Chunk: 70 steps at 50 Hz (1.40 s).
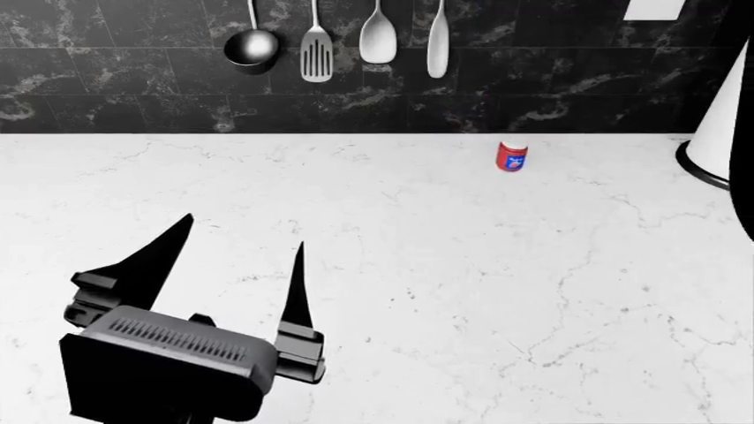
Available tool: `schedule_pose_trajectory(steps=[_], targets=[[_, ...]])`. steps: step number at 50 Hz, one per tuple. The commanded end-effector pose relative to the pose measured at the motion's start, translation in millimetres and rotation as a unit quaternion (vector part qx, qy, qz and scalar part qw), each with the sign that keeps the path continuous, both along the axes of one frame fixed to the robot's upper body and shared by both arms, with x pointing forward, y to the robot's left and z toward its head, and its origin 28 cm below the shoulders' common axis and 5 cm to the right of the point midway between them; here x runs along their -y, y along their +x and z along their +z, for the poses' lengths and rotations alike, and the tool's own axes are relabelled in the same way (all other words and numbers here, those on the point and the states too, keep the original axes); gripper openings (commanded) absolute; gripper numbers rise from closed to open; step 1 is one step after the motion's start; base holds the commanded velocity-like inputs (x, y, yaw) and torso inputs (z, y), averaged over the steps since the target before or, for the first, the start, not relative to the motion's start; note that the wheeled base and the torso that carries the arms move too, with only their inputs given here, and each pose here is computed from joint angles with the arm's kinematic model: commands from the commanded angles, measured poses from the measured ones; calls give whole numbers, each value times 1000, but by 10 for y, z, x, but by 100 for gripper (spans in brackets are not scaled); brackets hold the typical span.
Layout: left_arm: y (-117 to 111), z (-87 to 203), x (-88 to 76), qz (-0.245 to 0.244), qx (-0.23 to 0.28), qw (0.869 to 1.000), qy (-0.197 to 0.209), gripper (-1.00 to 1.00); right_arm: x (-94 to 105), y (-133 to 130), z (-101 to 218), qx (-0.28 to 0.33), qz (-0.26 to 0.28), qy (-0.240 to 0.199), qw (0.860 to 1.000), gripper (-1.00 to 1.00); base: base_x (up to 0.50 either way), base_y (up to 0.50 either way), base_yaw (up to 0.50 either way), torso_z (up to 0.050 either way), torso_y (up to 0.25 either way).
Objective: Pick the cans from the counter and place them in their designated side in the cabinet.
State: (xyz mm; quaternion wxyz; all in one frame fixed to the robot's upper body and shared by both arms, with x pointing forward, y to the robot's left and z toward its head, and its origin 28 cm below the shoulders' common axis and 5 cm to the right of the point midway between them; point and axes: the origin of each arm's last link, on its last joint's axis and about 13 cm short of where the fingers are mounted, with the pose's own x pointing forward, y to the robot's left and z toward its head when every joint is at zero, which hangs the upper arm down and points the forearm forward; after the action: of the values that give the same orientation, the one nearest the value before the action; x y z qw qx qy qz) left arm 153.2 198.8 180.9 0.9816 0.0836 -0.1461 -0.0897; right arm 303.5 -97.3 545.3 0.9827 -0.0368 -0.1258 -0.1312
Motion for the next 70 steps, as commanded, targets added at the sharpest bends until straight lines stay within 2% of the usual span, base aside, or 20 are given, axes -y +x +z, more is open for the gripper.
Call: schedule_pose_trajectory(steps=[1, 9, 23, 25, 27, 34, 40, 47, 60, 66, 70], targets=[[-67, 28, -2, 1, 4, 1000, 0, 100, -97, -161, -62, 33, -25, -27, 999, 100, 0, 0, 0, 0, 0], [-116, 53, 5, 1, 7, 1000, 1, 100, -72, -294, -115, 49, -41, -31, 997, 100, 0, 0, 0, 0, 0], [-155, 70, 38, -4, 7, 1000, 5, 100, -63, -631, -299, 47, 21, -14, 999, 100, 0, 0, 0, 0, 0], [-161, 73, 40, -4, 7, 1000, 6, 100, -15, -732, -330, 57, 0, -2, 998, 100, 0, 0, 0, 0, 0], [-163, 73, 43, -4, 6, 1000, 7, 100, -45, -849, -390, 57, 43, -11, 997, 100, 0, 0, 0, 0, 0], [-164, 65, 59, -6, 5, 1000, 9, 100, -7, -1135, -587, 72, 69, -16, 995, 100, 0, 0, 0, 0, 0], [-169, 68, 75, -6, 6, 1000, 10, 100, 6, -1271, -736, 81, 90, -16, 993, 100, 0, 0, 0, 0, 0], [-160, 77, 57, 1, 8, 1000, 7, 100, -10, -1440, -1017, 88, 121, -20, 989, 100, 0, 0, 0, 0, 0], [-148, 83, 60, 7, 15, 1000, 5, 100, 86, -1755, -1806, 82, 163, -8, 983, 100, 0, 0, 0, 0, 0], [-156, 98, 44, 10, 21, 1000, 3, 100, 131, -1907, -2262, 75, 169, -4, 983, 100, 0, 0, 0, 0, 0], [-175, 108, 41, 9, 27, 1000, 4, 100, 174, -1941, -2436, 73, 167, -8, 983, 100, 0, 0, 0, 0, 0]])
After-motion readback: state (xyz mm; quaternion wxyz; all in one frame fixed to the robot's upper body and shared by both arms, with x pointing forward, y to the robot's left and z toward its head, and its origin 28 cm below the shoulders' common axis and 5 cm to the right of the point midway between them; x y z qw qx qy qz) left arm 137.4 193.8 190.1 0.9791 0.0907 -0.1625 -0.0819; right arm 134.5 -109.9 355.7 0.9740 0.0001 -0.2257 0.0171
